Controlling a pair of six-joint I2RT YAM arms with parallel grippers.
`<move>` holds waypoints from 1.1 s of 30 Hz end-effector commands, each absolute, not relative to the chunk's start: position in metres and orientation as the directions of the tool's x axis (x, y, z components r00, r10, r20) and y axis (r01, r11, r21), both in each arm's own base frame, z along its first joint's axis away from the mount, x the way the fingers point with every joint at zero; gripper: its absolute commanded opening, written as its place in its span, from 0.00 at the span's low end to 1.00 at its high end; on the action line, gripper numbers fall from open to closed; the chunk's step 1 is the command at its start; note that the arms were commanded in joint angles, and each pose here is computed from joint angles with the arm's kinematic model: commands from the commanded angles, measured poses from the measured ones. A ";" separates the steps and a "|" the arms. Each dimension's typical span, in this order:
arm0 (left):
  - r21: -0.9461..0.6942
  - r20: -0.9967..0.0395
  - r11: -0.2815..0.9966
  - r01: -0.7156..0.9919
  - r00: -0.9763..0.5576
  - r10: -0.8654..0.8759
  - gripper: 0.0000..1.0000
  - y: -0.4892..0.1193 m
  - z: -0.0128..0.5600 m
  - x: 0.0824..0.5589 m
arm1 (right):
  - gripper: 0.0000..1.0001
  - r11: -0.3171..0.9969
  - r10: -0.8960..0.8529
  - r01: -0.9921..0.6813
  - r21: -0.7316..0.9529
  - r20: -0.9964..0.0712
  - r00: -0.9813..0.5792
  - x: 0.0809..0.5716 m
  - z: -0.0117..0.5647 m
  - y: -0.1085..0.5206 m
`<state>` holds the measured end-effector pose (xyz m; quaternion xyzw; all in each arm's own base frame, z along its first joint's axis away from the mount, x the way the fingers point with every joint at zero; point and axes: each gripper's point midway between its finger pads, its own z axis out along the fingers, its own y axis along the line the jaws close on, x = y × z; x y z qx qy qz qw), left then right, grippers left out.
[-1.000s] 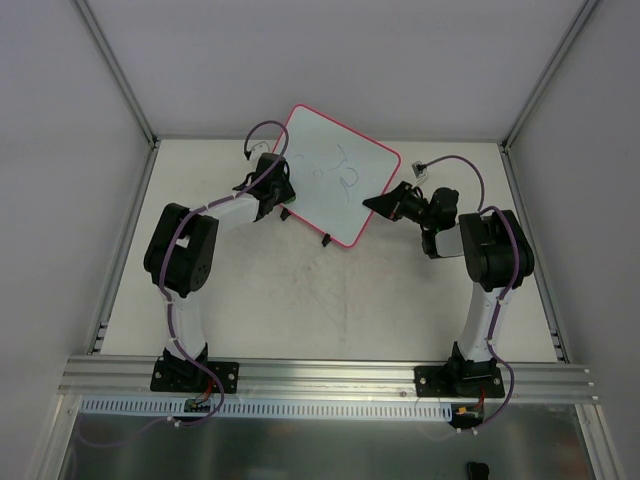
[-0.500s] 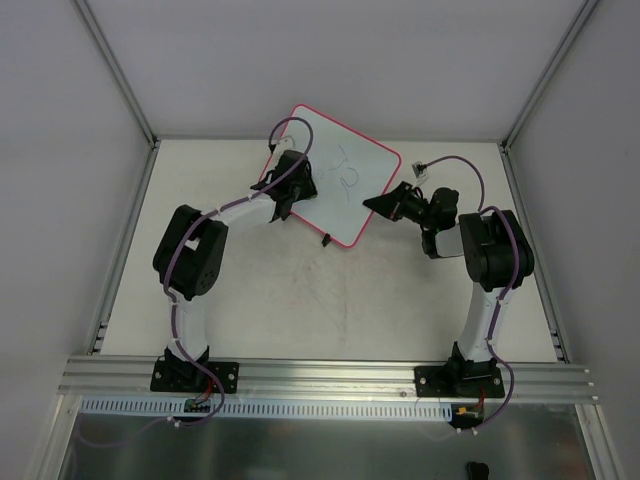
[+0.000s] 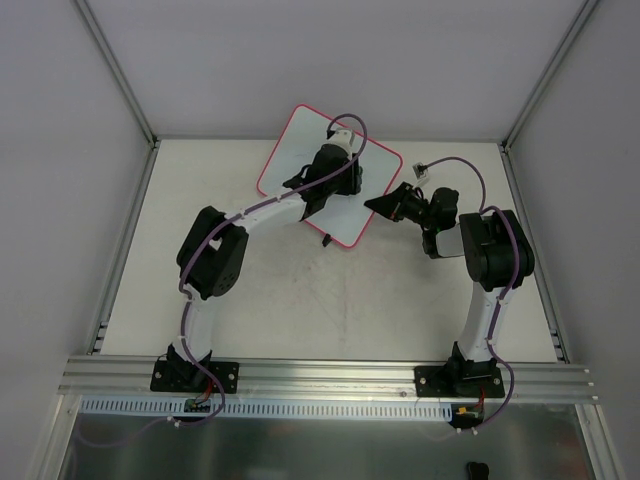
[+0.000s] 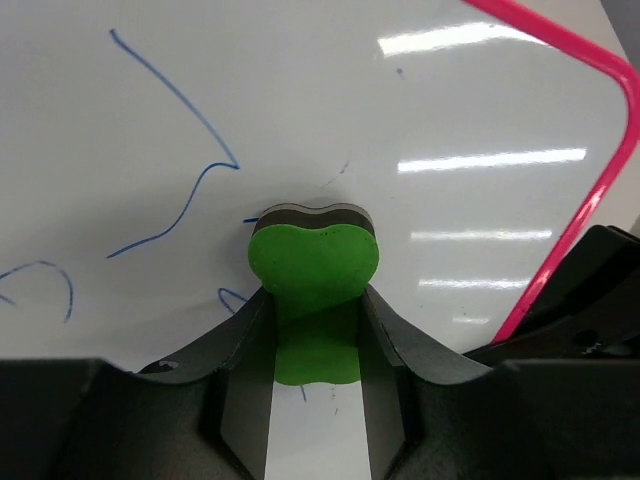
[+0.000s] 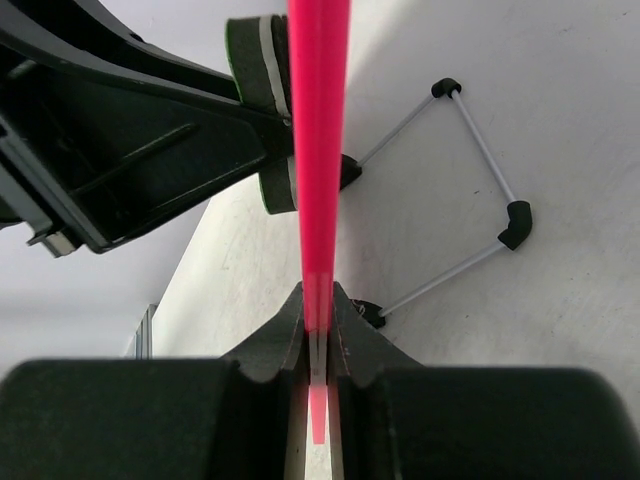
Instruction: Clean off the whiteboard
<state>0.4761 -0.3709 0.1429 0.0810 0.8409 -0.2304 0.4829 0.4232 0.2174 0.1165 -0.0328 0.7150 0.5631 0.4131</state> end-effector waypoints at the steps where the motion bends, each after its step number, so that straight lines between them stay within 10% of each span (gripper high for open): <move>1: -0.276 -0.795 0.856 0.437 -0.604 0.052 0.00 -0.395 0.080 0.454 | 0.00 0.249 0.363 -0.807 0.535 -0.824 -0.434 0.400 0.187 0.239; 33: -0.190 -0.677 0.971 0.147 -0.736 -0.021 0.00 -0.220 0.060 0.520 | 0.00 0.246 0.356 -0.816 0.523 -0.832 -0.426 0.394 0.191 0.239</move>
